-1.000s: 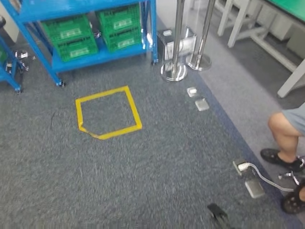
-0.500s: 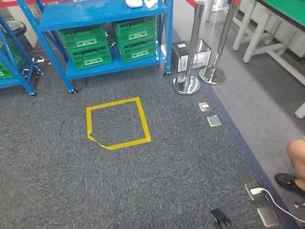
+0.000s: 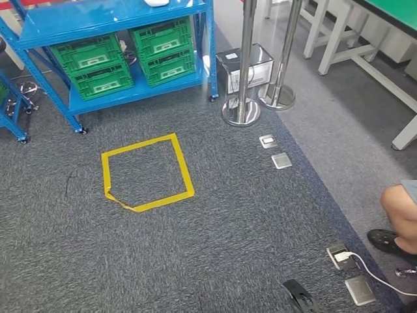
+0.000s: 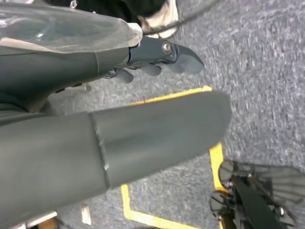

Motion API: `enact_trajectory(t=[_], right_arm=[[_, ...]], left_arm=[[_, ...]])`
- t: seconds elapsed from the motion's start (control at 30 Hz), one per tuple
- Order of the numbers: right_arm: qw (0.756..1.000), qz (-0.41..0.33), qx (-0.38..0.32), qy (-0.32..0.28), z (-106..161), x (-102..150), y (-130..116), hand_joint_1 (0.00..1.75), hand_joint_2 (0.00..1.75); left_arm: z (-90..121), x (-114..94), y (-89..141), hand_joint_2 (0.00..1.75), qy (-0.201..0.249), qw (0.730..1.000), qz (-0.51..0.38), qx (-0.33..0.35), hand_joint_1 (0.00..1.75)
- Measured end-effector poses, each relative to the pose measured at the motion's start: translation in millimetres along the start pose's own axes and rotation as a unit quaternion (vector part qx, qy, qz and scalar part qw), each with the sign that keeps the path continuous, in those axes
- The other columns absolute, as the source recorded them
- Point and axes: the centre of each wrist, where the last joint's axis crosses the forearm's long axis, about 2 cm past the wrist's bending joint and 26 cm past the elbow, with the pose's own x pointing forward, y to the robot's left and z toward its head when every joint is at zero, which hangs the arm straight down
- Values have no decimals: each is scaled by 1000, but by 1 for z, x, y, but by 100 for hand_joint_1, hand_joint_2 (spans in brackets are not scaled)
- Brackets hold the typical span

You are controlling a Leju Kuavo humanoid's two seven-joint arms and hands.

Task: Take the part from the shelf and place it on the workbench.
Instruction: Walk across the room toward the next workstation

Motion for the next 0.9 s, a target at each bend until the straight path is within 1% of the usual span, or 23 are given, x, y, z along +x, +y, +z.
enact_trajectory(t=[0.1,0.37,0.5,0.7,0.9], right_arm=[[1000,2,6,1,0,0,2,0,0],[1000,7,12,7,0,-1,0,0,0],[1000,9,14,9,0,-3,1,0,0],[1000,12,15,7,0,-3,0,0,0],[1000,4,13,-1,0,-2,-1,0,0]], left_arm=[[0,-1,2,0,1,1000,0,2,0],[0,-2,-5,0,3,1000,3,-5,0],[0,-2,-5,0,4,1000,4,-3,0],[0,2,-7,0,1,1000,4,-3,0],[1,-1,-9,0,4,1000,7,0,0]])
